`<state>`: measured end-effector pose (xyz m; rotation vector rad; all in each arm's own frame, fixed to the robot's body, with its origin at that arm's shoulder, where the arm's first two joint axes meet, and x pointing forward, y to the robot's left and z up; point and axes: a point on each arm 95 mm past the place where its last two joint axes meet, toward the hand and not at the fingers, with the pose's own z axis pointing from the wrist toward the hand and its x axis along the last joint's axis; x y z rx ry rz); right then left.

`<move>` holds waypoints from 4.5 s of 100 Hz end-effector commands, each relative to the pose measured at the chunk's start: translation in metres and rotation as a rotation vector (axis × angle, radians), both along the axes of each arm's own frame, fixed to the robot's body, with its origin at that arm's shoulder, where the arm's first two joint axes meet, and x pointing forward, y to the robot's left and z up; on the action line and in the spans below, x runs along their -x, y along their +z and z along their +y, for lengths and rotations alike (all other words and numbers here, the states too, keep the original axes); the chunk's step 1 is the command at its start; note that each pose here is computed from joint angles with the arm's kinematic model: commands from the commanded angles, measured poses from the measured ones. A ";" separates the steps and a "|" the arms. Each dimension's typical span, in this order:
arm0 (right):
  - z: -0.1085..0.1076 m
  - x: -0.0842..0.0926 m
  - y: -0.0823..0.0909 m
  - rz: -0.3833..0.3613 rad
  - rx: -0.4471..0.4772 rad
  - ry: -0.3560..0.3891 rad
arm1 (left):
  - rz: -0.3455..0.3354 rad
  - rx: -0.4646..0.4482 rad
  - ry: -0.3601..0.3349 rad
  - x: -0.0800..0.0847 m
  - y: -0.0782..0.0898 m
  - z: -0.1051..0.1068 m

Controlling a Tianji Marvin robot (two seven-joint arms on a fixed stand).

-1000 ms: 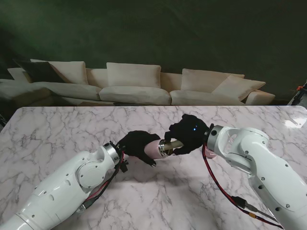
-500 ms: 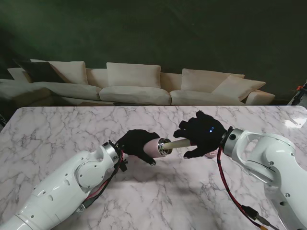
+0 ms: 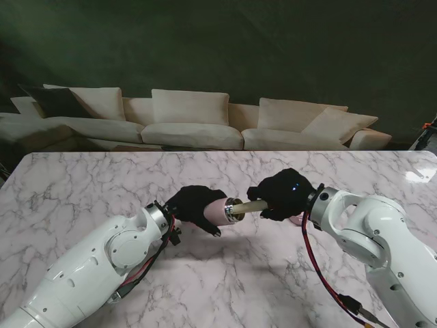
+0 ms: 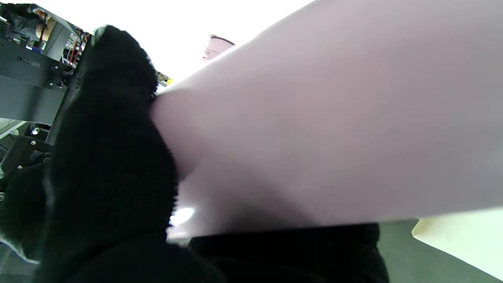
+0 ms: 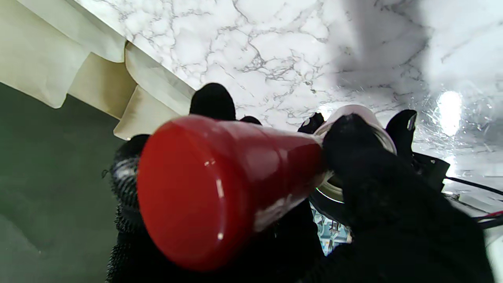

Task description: Clean the thermos with cup brush

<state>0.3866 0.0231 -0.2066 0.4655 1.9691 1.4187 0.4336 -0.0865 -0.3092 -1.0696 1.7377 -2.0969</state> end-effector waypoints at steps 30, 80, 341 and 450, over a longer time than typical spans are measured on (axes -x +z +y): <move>0.017 -0.015 -0.009 0.024 0.018 0.018 | 0.002 0.004 -0.021 0.001 0.005 -0.008; 0.006 -0.004 0.001 0.000 -0.001 -0.005 | -0.004 -0.005 -0.014 0.000 0.006 -0.004; 0.009 -0.003 0.005 -0.001 -0.056 -0.030 | -0.020 -0.022 0.010 -0.004 0.009 0.003; -0.005 0.009 0.006 0.046 -0.117 -0.099 | -0.013 -0.022 0.019 -0.006 0.007 0.002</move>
